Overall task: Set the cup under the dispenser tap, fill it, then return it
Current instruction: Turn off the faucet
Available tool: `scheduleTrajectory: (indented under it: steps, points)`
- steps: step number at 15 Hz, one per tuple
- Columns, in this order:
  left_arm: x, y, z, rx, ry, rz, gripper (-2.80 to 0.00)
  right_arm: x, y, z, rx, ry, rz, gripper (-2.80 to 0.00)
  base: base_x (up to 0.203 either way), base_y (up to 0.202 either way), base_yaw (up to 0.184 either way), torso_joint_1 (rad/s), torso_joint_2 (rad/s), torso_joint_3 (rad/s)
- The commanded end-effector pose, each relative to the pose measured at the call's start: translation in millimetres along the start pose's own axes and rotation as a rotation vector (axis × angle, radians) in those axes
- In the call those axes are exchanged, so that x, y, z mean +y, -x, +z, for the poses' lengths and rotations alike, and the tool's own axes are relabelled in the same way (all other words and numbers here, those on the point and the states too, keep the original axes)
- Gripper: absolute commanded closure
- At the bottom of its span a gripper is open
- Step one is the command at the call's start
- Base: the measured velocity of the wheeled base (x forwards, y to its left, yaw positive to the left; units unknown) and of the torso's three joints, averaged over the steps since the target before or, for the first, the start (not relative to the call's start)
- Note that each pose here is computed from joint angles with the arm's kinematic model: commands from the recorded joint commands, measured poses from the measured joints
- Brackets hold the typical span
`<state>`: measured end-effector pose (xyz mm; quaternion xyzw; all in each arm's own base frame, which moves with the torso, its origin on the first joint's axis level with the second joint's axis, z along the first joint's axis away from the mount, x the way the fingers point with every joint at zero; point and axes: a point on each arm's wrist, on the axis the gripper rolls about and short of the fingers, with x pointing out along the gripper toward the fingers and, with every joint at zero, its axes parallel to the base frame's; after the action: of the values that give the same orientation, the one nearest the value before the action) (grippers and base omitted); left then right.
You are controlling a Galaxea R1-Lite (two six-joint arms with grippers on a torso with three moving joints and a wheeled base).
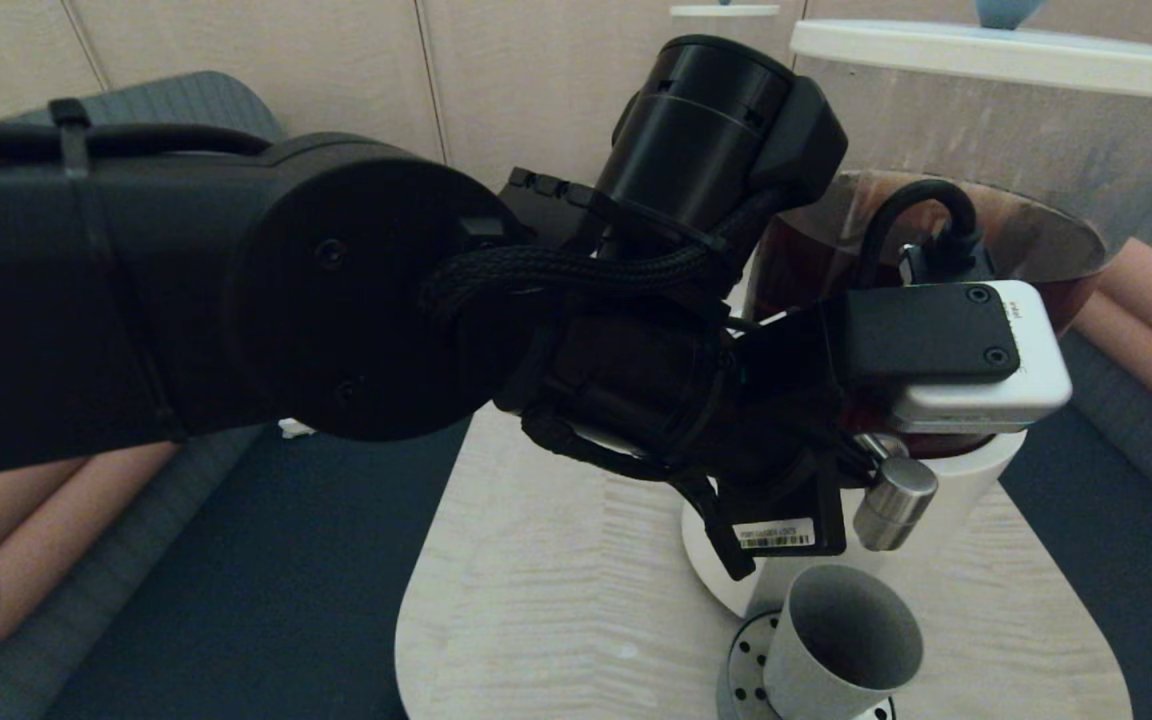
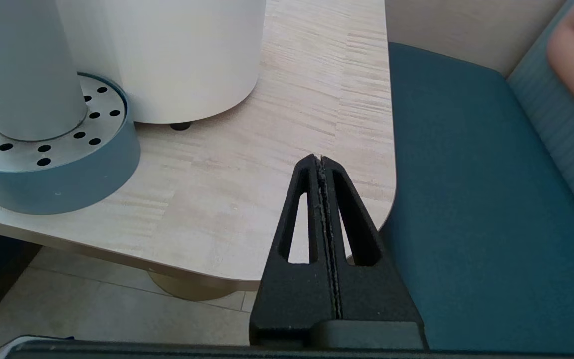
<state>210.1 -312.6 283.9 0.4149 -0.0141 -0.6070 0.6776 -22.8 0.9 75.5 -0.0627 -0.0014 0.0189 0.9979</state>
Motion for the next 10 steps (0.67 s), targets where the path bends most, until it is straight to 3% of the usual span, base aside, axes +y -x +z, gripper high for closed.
scheduleTrajectory:
  steps: [1,10]
  points:
    - [-0.1,0,0,-0.001,-0.009,-0.001,0.00,0,0,-3,0.003,0.000,0.001,0.00,0.000,0.000,0.000,0.000,0.00,0.000]
    - [0.3,-10,9,-0.054,-0.039,0.020,0.00,0,0,-3,0.003,0.001,0.001,0.00,0.000,0.000,0.000,0.000,0.00,0.000]
